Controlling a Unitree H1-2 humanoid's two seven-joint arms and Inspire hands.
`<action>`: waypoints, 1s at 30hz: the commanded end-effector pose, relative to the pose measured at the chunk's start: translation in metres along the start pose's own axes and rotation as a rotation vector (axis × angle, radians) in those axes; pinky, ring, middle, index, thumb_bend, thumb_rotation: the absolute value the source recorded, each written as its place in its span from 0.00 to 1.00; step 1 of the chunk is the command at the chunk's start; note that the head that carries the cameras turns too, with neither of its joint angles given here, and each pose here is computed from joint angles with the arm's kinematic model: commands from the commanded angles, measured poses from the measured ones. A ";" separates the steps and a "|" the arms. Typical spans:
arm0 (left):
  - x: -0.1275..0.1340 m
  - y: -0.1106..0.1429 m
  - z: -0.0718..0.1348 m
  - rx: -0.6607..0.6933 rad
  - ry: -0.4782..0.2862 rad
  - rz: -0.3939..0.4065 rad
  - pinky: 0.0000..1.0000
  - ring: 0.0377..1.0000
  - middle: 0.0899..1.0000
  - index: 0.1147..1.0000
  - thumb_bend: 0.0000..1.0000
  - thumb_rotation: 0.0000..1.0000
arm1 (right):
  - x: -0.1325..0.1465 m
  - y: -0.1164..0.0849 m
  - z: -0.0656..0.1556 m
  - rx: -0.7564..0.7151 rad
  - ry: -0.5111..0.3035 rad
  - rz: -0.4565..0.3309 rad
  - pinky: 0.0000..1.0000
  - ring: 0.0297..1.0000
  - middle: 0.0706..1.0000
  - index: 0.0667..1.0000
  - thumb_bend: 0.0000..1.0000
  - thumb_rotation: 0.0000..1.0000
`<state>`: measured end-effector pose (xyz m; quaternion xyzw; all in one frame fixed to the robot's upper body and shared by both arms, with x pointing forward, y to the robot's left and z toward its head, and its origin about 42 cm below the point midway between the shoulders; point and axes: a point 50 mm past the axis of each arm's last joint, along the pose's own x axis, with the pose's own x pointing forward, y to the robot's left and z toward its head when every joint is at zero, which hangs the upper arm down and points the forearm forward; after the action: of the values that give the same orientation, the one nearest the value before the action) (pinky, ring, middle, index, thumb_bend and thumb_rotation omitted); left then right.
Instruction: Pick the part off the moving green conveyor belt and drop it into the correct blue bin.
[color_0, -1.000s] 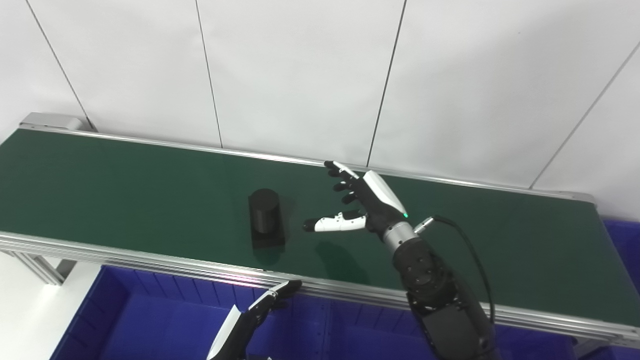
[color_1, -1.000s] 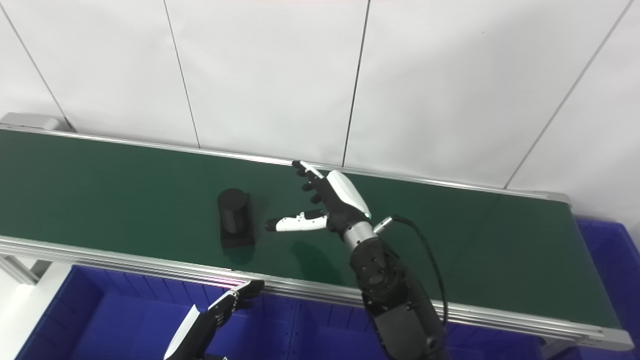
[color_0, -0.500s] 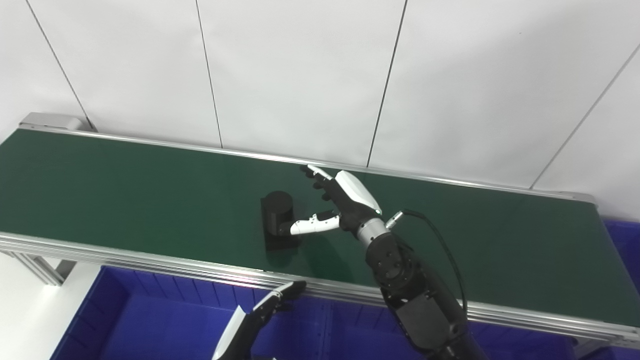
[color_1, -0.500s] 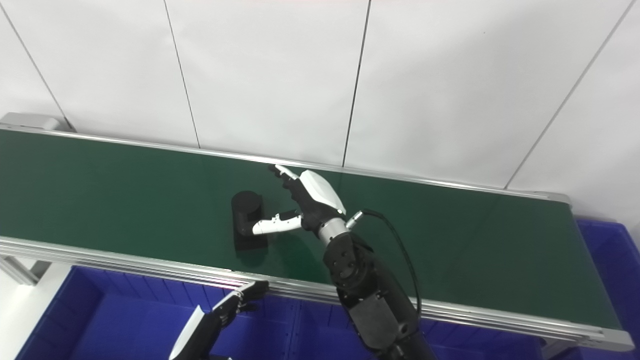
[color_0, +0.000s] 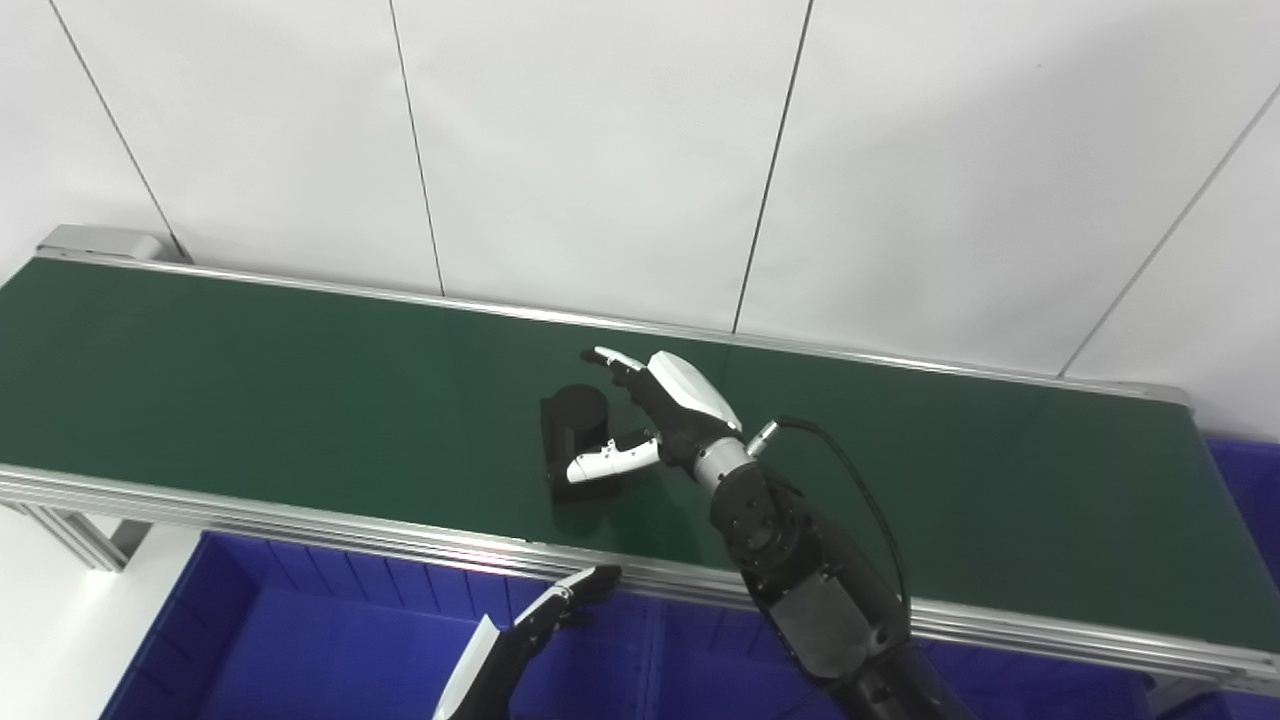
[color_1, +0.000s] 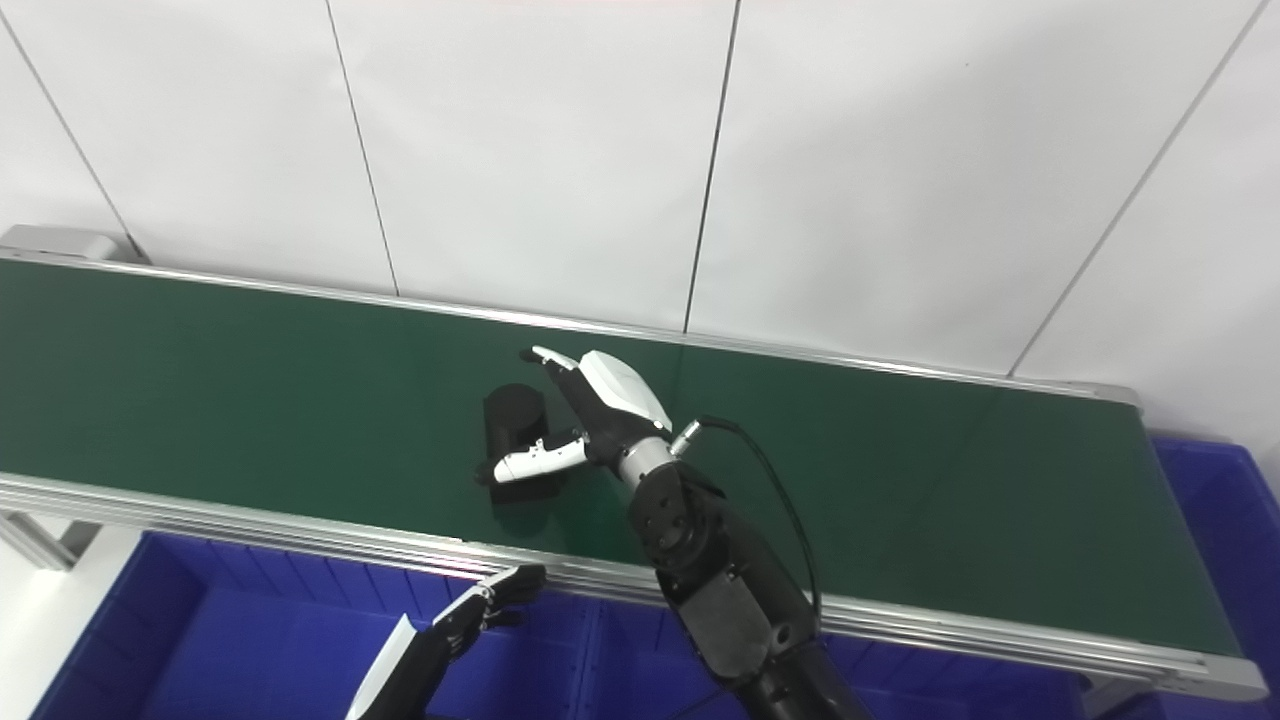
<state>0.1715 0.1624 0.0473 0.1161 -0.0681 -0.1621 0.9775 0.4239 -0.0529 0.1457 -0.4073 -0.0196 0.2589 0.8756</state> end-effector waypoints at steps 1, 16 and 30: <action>0.003 -0.001 0.011 -0.007 -0.074 0.018 0.78 0.83 0.84 0.83 0.87 0.38 | 0.009 -0.013 0.019 -0.020 -0.097 -0.047 0.79 0.88 0.93 0.90 0.86 0.36; 0.001 -0.004 0.016 -0.017 -0.085 0.022 0.82 0.85 0.85 0.84 0.86 0.36 | 0.023 0.007 -0.009 0.088 -0.053 -0.121 0.55 0.61 0.77 0.77 0.66 0.03; 0.003 -0.001 0.014 -0.021 -0.081 0.023 0.82 0.85 0.85 0.84 0.86 0.35 | 0.023 0.017 -0.006 0.124 -0.096 -0.316 0.40 0.45 0.44 0.50 0.51 0.02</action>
<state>0.1666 0.1613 0.0506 0.1103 -0.0704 -0.1569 0.9789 0.4313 -0.0523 0.1007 -0.3515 -0.0471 0.1429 0.9240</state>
